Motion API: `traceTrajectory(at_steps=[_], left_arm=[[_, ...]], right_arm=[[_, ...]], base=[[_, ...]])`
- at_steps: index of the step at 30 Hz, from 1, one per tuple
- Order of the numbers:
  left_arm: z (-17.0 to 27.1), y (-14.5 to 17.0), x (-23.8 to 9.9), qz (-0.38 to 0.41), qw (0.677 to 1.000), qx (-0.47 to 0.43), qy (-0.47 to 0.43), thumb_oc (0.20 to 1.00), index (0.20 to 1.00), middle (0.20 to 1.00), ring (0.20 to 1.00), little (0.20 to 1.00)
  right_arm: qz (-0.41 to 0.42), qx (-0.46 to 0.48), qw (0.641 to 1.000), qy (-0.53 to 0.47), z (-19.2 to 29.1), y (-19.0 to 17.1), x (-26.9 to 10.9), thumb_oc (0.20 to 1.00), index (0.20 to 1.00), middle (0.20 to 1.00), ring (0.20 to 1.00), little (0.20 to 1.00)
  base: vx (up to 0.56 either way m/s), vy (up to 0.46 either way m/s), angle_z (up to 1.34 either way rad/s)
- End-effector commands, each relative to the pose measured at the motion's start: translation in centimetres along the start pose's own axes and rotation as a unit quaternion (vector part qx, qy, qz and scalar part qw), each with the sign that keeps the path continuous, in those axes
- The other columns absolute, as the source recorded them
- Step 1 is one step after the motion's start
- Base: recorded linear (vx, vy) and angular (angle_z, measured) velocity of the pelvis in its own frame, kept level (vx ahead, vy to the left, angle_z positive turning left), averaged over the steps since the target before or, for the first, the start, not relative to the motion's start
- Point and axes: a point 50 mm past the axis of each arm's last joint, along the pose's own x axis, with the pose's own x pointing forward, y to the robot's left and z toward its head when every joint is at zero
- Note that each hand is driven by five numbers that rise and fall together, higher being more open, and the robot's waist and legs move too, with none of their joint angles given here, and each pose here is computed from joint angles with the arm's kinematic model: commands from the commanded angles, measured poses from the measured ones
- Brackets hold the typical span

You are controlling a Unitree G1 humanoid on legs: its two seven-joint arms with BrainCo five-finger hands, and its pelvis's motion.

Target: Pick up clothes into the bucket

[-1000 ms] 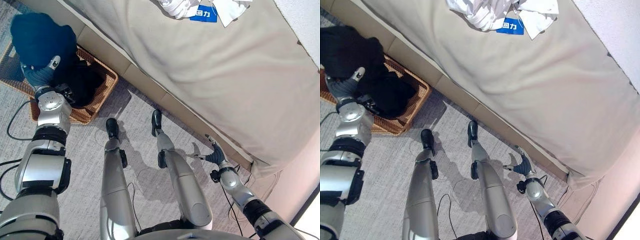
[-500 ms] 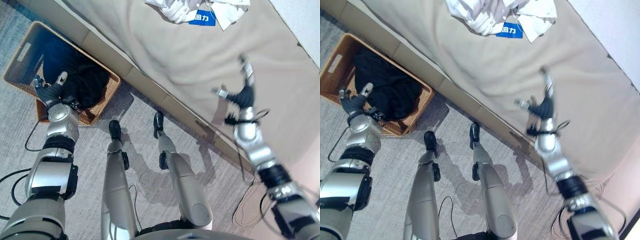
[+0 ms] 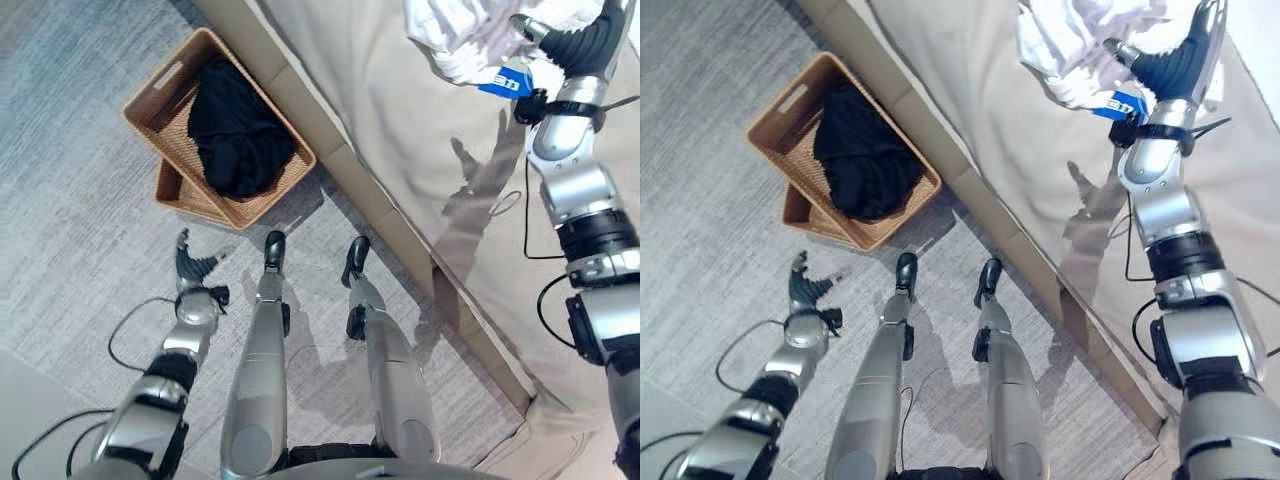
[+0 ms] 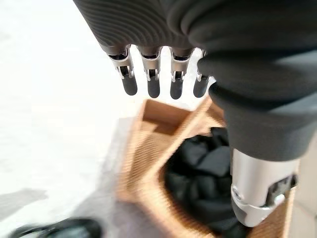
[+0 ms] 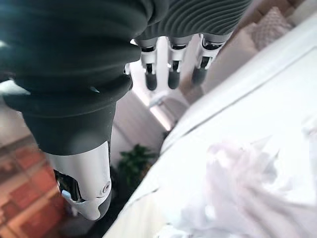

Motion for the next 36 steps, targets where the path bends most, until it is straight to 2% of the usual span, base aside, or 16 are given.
traceTrajectory(at_steps=[1, 3, 6, 9, 18, 24, 25, 27, 36], left_arm=[[1.3, -1.3, -0.8, -0.046, 0.997, -0.033, -0.053, 1.000, 1.000, 1.000, 1.000, 1.000], [1.2, -2.9, -2.0, -0.111, 0.991, -0.008, -0.071, 1.000, 1.000, 1.000, 1.000, 1.000], [0.9, -3.9, -2.9, -0.146, 0.986, 0.013, -0.080, 1.000, 1.000, 1.000, 1.000, 1.000], [0.2, -5.3, -4.4, -0.207, 0.973, 0.051, -0.091, 1.000, 1.000, 1.000, 1.000, 1.000], [-1.5, -6.4, -6.8, -0.254, 0.965, 0.021, -0.054, 1.000, 1.000, 1.000, 1.000, 1.000], [-1.4, -6.5, -7.1, -0.258, 0.965, -0.006, -0.049, 1.000, 1.000, 1.000, 1.000, 1.000], [-1.2, -6.8, -7.2, -0.261, 0.964, -0.014, -0.046, 1.000, 1.000, 1.000, 1.000, 1.000], [-0.8, -7.1, -7.3, -0.264, 0.963, -0.025, -0.052, 1.000, 1.000, 1.000, 1.000, 1.000], [0.1, -7.4, -7.3, -0.269, 0.960, -0.028, -0.072, 1.000, 1.000, 1.000, 1.000, 1.000]], right_arm=[[-0.032, -0.029, 0.999, -0.024, 1.2, -3.5, 3.0, 1.000, 1.000, 1.000, 1.000, 1.000], [-0.030, -0.075, 0.997, 0.017, -0.1, -4.9, 4.4, 1.000, 1.000, 1.000, 1.000, 1.000], [-0.031, -0.100, 0.993, 0.046, -1.0, -5.7, 4.9, 1.000, 1.000, 1.000, 1.000, 1.000], [-0.035, -0.165, 0.982, 0.084, -2.0, -7.8, 5.8, 1.000, 1.000, 1.000, 1.000, 1.000], [0.013, -0.290, 0.946, 0.144, -3.5, -11.1, 6.4, 1.000, 1.000, 1.000, 1.000, 1.000], [0.025, -0.304, 0.941, 0.148, -3.0, -11.5, 6.8, 1.000, 1.000, 1.000, 1.000, 1.000], [0.025, -0.307, 0.939, 0.151, -2.9, -11.6, 6.9, 0.812, 0.812, 0.812, 0.812, 0.812], [0.027, -0.310, 0.938, 0.150, -2.9, -11.7, 6.9, 0.200, 0.200, 0.200, 0.200, 0.200], [0.024, -0.289, 0.952, 0.097, -0.6, -10.1, 7.8, 0.200, 0.200, 0.200, 0.200, 0.200]], base=[[0.05, -0.129, 0.30], [0.04, -0.108, 0.31], [0.03, -0.059, 0.30], [0.05, -0.058, 0.06], [0.03, -0.057, 0.10], [0.00, -0.052, 0.07], [-0.01, -0.035, 0.13], [-0.01, -0.046, 0.09], [0.00, -0.005, 0.02]])
